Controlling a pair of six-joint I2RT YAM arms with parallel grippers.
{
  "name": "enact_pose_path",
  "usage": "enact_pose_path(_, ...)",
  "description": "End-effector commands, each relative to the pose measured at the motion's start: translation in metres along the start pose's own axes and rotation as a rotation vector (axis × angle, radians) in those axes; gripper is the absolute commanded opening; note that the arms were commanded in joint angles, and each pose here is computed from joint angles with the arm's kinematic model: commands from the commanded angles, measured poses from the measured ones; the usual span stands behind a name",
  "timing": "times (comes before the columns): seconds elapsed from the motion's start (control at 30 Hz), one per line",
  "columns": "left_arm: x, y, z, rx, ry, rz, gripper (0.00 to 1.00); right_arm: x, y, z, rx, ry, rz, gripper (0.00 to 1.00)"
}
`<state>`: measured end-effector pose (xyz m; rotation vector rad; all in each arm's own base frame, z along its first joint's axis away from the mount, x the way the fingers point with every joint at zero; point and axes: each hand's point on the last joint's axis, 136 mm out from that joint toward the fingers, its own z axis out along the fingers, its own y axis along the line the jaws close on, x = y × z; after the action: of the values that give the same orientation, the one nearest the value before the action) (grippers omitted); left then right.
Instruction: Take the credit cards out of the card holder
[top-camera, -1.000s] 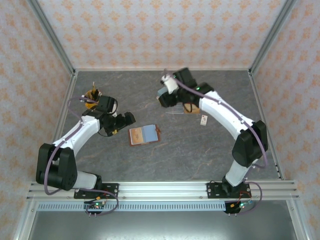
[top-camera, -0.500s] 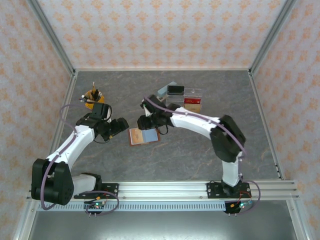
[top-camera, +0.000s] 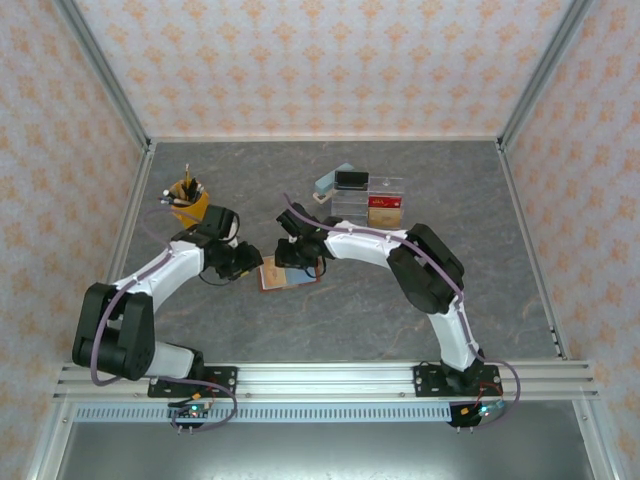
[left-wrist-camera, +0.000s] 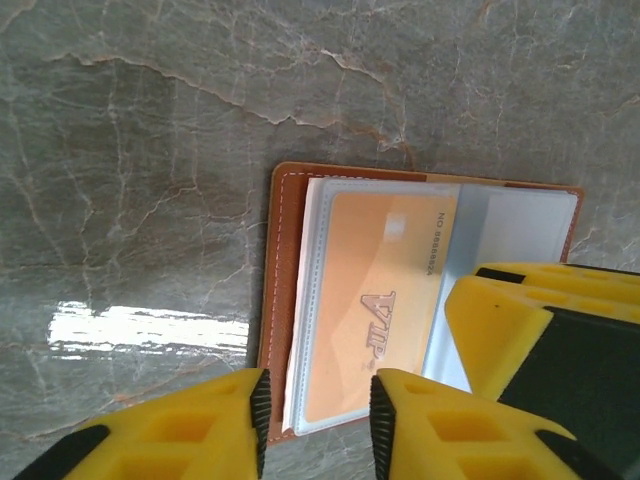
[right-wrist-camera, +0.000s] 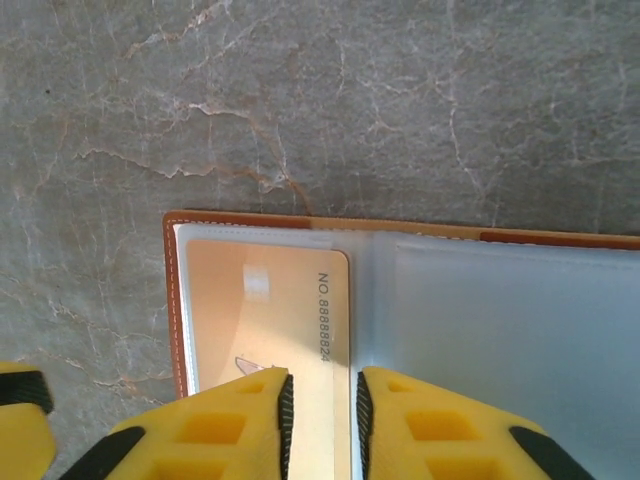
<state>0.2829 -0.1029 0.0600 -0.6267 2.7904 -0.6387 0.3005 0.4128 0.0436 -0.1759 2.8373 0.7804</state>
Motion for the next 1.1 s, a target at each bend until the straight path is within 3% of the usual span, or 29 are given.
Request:
enact_pose_path(0.0, -0.008, -0.008, 0.003, 0.020, -0.013, 0.008, 0.30, -0.013, 0.001, 0.005, -0.010, -0.024, 0.034, 0.22)
enact_pose_path(0.4, -0.009, -0.015, 0.024, 0.042, 0.049, -0.002, 0.17, -0.013, 0.000, 0.014, -0.066, 0.007, 0.076, 0.14)
enact_pose_path(1.07, 0.004, 0.023, 0.045, -0.104, 0.093, -0.002, 0.12, -0.008, -0.009, 0.017, -0.053, 0.034, 0.084, 0.16)
